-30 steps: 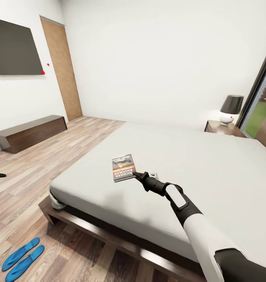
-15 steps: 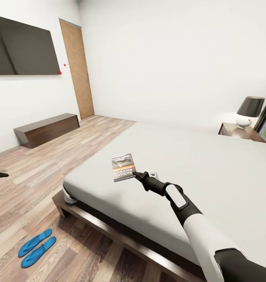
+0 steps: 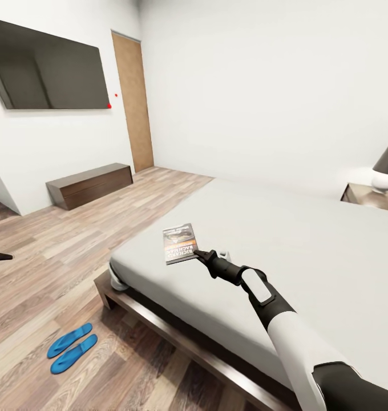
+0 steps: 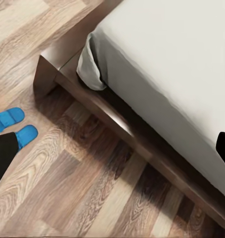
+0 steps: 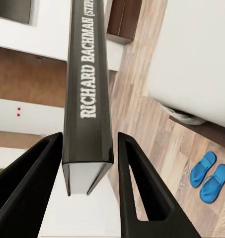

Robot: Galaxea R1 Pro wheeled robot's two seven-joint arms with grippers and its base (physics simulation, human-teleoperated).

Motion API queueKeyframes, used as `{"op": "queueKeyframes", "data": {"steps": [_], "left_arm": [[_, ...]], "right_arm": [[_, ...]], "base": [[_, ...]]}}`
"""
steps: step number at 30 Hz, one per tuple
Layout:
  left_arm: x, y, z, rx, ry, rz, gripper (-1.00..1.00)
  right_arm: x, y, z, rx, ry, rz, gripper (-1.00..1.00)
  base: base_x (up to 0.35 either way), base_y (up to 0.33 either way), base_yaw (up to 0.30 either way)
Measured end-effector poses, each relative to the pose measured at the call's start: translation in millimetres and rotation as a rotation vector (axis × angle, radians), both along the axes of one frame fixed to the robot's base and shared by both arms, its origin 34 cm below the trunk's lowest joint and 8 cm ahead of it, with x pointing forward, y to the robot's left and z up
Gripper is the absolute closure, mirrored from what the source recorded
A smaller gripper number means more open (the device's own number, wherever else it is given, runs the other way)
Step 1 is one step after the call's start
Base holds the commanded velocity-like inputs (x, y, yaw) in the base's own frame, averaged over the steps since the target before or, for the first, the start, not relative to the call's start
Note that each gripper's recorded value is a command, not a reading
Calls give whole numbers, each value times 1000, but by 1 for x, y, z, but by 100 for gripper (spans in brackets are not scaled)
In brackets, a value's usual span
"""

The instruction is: In the bedroom, move the book from the bed onto either nightstand, and place the two sandals side by side next to the bed.

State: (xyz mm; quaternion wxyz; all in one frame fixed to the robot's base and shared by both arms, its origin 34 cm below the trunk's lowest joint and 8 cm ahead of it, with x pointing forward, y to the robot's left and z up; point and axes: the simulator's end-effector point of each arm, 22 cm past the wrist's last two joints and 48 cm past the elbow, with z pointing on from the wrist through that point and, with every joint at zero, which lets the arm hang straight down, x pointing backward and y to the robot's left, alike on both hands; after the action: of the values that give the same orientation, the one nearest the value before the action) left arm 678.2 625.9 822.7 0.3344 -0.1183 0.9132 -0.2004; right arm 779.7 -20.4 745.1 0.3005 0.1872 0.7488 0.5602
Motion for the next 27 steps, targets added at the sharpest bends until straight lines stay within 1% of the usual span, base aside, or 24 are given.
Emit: {"op": "queueKeyframes", "data": {"steps": [4,11,15,18,19,20,25,27], "left_arm": [[6,-1,-7,30,20,12,-100],[12,-8,-17,48,39,10,-100],[16,-12,-34,87,78,17,-100],[17,-10,-46,128,106,33,-100],[19,-11,-52,151,122,41,-100],[19,-11,-56,160,130,42,-100],[17,-17,-77,187,170,40,-100],[15,-19,-83,191,181,38,-100]], "right_arm": [[0,0,0,0,0,0,100],[0,0,0,0,0,0,100],[0,0,0,1,0,0,100],[0,0,0,1,0,0,100],[0,0,0,1,0,0,100],[0,0,0,0,0,0,100],[0,0,0,0,0,0,100],[0,0,0,0,0,0,100]], "base": [[0,0,191],[0,0,190],[0,0,190],[0,0,190],[0,0,190],[0,0,190],[0,0,189],[0,0,189]]}}
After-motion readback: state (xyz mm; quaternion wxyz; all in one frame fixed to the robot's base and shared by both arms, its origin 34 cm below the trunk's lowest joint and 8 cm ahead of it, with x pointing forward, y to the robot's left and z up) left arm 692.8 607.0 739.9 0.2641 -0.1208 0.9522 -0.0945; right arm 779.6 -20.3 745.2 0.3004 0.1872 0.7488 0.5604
